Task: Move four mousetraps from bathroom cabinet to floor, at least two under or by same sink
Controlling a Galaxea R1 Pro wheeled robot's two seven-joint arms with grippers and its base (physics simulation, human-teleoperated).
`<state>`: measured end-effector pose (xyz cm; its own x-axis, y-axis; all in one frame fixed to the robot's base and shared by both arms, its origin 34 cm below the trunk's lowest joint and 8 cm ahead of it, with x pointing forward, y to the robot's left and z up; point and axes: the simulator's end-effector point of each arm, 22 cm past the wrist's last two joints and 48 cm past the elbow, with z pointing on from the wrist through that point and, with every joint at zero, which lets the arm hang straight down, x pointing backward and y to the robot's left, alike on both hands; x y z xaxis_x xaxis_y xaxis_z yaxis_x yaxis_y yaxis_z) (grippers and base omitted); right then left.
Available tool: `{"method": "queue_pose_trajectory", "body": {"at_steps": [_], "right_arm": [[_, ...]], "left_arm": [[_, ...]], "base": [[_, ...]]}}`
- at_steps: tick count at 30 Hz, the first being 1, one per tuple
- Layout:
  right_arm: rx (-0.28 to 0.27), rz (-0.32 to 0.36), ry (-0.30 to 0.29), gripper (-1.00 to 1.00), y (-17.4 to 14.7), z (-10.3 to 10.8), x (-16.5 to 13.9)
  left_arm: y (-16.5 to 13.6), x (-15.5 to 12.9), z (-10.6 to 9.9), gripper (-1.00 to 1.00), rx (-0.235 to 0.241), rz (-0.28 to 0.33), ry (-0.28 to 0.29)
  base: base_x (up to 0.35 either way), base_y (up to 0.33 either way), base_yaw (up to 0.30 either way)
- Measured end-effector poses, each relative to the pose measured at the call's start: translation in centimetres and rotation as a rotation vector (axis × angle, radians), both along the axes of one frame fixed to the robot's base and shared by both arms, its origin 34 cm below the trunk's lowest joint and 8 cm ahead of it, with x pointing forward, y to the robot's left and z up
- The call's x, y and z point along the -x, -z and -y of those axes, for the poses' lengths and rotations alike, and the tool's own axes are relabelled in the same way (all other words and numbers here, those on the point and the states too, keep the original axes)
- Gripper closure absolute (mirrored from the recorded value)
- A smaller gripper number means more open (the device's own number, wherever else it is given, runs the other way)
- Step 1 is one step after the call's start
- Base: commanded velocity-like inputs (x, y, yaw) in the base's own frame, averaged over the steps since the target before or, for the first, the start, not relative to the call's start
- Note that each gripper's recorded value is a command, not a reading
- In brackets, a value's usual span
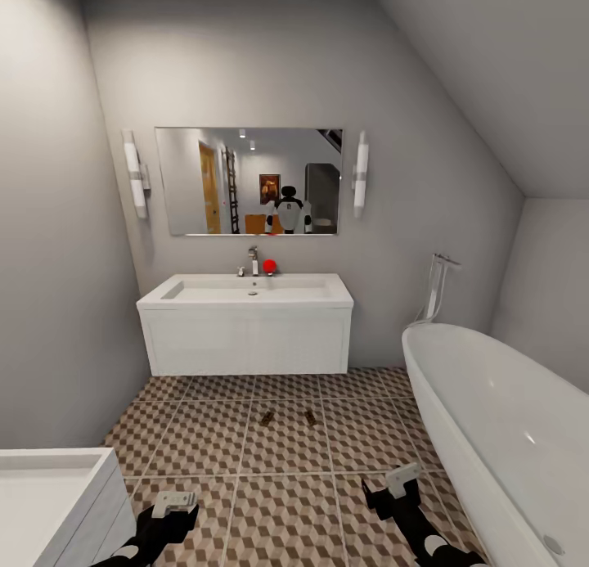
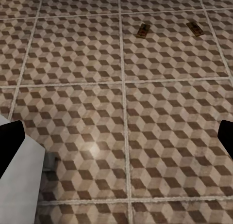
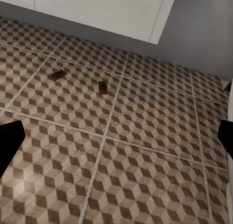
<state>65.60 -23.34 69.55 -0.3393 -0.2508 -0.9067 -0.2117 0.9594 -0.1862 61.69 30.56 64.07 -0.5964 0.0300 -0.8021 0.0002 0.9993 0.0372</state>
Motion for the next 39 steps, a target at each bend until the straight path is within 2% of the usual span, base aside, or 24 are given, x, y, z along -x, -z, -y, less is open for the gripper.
{"method": "queue_pose_trajectory", "body": {"at_steps": [25,39], "right_arm": [[0.003,-0.004,0.003,-1.0,0.1,0.2,0.0],[0.008,-0.026,0.005,-1.0,1.2,0.7,1.2]], "left_arm": [[0.0,0.0,-0.7,-1.0,-0.007,-0.001,-0.007],[0.0,0.0,-0.6,-1.0,-0.006,-0.001,-0.006]], "base": [[0.0,0.0,0.0],[0.0,0.0,0.0]]}}
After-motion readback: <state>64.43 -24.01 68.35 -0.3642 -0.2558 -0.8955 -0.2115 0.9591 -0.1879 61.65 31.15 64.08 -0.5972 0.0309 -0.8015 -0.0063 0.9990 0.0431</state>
